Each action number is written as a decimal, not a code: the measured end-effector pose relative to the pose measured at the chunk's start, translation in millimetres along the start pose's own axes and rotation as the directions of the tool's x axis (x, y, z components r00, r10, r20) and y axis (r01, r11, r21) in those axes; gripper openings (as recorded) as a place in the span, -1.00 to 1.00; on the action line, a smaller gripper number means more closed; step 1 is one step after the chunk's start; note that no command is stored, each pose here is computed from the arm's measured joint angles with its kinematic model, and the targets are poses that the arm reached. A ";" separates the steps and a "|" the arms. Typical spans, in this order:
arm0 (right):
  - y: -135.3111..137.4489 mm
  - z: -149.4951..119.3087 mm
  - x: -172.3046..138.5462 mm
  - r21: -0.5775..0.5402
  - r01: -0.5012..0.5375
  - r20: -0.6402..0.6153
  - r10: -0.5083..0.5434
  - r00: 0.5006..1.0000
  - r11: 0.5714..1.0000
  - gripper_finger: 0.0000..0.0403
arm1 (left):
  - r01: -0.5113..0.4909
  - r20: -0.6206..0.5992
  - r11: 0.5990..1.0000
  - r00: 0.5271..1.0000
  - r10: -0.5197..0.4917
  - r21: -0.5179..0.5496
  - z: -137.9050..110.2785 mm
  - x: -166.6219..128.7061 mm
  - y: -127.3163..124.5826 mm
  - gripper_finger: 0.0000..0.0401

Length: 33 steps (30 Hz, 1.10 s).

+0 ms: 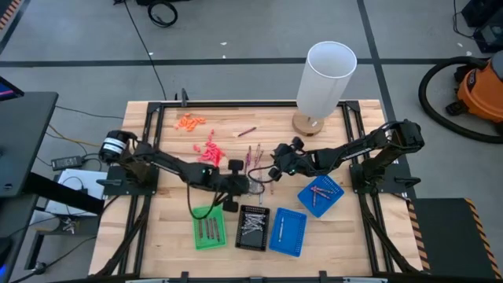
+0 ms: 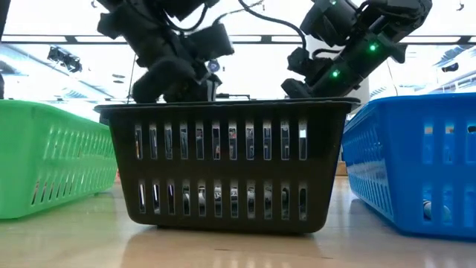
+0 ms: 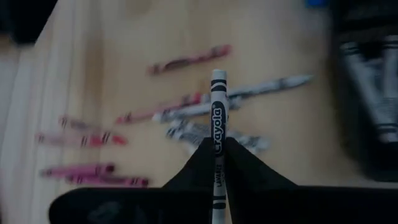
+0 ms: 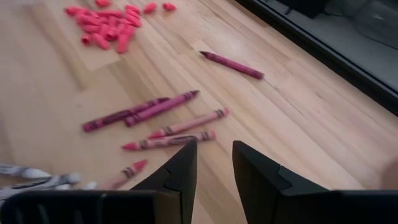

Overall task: Sort crayons
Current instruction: Put the white crayon into the left blue basket

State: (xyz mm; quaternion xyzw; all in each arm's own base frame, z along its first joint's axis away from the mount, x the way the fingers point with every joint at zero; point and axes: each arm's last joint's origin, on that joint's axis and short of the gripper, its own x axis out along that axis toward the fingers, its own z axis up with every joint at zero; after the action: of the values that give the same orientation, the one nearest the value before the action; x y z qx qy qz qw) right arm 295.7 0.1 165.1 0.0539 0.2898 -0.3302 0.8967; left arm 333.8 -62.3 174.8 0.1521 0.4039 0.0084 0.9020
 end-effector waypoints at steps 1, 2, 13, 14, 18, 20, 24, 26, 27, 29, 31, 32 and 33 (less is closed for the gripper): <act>-0.7 -0.9 0.0 0.003 0.013 -0.005 -0.012 1.000 1.000 -0.45 | 0.004 0.014 0.999 1.000 -0.005 0.035 1.6 -1.0 -3.3 -0.92; -1.3 -1.4 0.0 0.006 0.023 -0.008 -0.023 1.000 1.000 -0.45 | 0.008 0.025 0.998 1.000 -0.010 0.068 2.8 -1.8 -6.2 -0.92; -6.3 -7.0 1.0 -0.058 0.059 -0.060 -0.063 0.996 0.997 -0.45 | 0.011 0.273 0.986 0.960 -0.057 0.168 27.7 -9.5 -18.0 -0.92; -6.7 -7.6 1.0 -0.072 0.061 -0.066 -0.066 0.996 0.996 -0.45 | 0.026 0.298 0.986 0.952 -0.075 0.166 29.9 -10.2 -18.2 -0.92; -8.8 -9.1 0.9 -0.117 0.047 -0.096 -0.058 0.994 0.992 -0.45 | 0.067 0.388 0.985 0.913 -0.124 0.158 38.2 -13.1 -20.4 -0.92; -11.6 -7.7 -0.1 -0.112 0.029 -0.113 -0.042 0.993 0.993 -0.45 | 0.077 0.415 0.984 0.899 -0.137 0.159 40.8 -15.0 -23.0 -0.92; -23.5 -5.4 -5.9 -0.110 0.056 -0.155 -0.073 0.985 0.992 -0.45 | 0.082 0.446 0.983 0.883 -0.148 0.164 43.9 -18.0 -27.7 -0.92; -29.8 -3.3 -10.8 -0.110 0.092 -0.158 -0.109 0.981 0.990 -0.45 | 0.080 0.462 0.984 0.875 -0.147 0.162 45.5 -18.9 -28.0 -0.92; -33.0 -2.0 -13.2 -0.112 0.108 -0.158 -0.125 0.979 0.988 -0.45 | 0.080 0.470 0.984 0.870 -0.147 0.160 46.3 -19.4 -27.9 -0.92; -38.5 0.5 -18.0 -0.118 0.141 -0.152 -0.158 0.976 0.983 -0.45 | 0.075 0.493 0.985 0.858 -0.142 0.153 48.2 -17.2 -28.4 -0.92; -43.2 4.4 -23.2 -0.114 0.176 -0.129 -0.190 0.973 0.978 -0.46 | 0.075 0.500 0.986 0.854 -0.142 0.152 48.0 -14.3 -29.5 -0.92; -45.3 6.0 -25.3 -0.113 0.193 -0.118 -0.206 0.971 0.975 -0.46 | 0.077 0.526 0.986 0.838 -0.145 0.149 50.1 -11.6 -31.2 -0.92; -47.2 7.3 -27.9 -0.113 0.210 -0.108 -0.223 0.969 0.971 -0.46 | 0.077 0.533 0.986 0.833 -0.147 0.151 50.8 -8.6 -32.8 -0.92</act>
State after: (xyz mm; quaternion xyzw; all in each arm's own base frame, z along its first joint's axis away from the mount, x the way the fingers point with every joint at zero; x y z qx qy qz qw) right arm 252.7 -23.1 191.1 -0.0039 0.3635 -0.4073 0.8378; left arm 361.6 -108.4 203.8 0.1794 0.1402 -0.1127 0.9672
